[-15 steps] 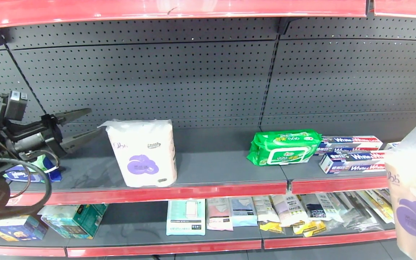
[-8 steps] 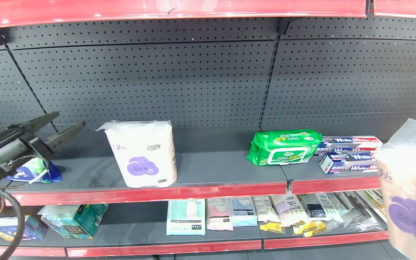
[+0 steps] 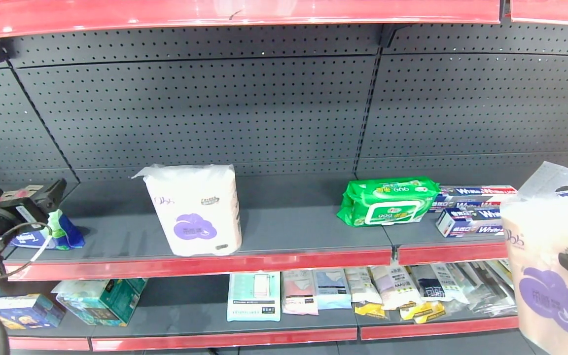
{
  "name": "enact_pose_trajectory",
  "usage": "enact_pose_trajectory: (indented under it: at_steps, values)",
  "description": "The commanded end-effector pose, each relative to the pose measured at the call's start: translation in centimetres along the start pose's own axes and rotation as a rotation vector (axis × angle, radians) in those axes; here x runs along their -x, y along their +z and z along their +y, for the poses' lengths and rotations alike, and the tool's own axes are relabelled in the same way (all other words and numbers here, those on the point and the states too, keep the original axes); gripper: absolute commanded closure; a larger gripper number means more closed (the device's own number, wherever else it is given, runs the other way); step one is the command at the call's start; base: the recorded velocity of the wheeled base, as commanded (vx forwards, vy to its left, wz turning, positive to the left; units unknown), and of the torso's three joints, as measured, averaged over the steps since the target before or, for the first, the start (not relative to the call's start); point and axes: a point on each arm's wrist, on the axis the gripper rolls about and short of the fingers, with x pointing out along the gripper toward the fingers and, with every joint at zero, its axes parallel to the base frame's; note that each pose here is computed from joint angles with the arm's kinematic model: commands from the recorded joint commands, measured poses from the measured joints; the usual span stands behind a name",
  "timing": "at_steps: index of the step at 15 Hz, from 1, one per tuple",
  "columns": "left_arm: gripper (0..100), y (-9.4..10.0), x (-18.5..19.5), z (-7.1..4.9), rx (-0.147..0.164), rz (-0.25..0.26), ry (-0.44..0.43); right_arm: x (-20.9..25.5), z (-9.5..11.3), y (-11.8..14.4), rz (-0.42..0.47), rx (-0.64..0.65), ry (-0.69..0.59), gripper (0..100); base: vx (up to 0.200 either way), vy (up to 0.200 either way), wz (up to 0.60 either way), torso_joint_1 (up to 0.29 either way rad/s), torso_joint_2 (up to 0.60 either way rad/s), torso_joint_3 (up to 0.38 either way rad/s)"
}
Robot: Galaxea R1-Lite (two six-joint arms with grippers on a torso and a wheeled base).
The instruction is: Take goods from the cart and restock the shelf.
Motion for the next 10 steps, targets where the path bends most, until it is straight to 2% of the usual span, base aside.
enact_pose_trajectory:
  at_steps: [1, 3, 4, 5, 6, 7, 8, 9, 10]
  values:
    - [0, 2.3, 5.3, -2.5, 0.006, 0.064, -0.18, -0.2, -0.1, 0.5, -0.008, -0.005, 0.006, 100, 0.0, 0.0, 0.0, 0.0, 0.0, 0.0]
    - [0, 3.0, 8.3, -3.7, 0.014, 0.126, -0.354, -0.3, -0.2, 0.9, -0.013, -0.02, 0.007, 100, 0.0, 0.0, 0.0, 0.0, 0.0, 0.0]
    - [0, 4.0, 12.5, -4.6, 0.024, 0.183, -0.589, -0.7, -0.3, 1.2, -0.006, -0.028, 0.01, 100, 0.0, 0.0, 0.0, 0.0, 0.0, 0.0]
    - [0, 4.6, 14.8, -4.7, 0.027, 0.209, -0.676, -0.8, -0.3, 1.2, -0.004, -0.028, 0.01, 100, 0.0, 0.0, 0.0, 0.0, 0.0, 0.0]
    - [0, 4.9, 16.4, -4.5, 0.014, 0.24, -0.704, -0.9, -0.3, 1.3, -0.003, -0.03, 0.011, 100, 0.0, 0.0, 0.0, 0.0, 0.0, 0.0]
    - [0, 4.6, 17.5, -4.2, -0.032, 0.262, -0.69, -1.0, -0.3, 1.3, 0.0, -0.034, 0.019, 100, 0.0, 0.0, 0.0, 0.0, 0.0, 0.0]
    - [0, 4.3, 18.1, -3.9, -0.072, 0.262, -0.65, -1.2, -0.3, 1.3, 0.004, -0.041, 0.023, 100, 0.0, 0.0, 0.0, 0.0, 0.0, 0.0]
    - [0, 3.5, 19.1, -3.3, -0.14, 0.254, -0.494, -1.5, -0.3, 1.5, -0.005, -0.043, 0.027, 100, 0.0, 0.0, 0.0, 0.0, 0.0, 0.0]
    - [0, 3.3, 19.3, -3.1, -0.15, 0.249, -0.458, -1.6, -0.4, 1.7, -0.017, -0.041, 0.025, 100, 0.0, 0.0, 0.0, 0.0, 0.0, 0.0]
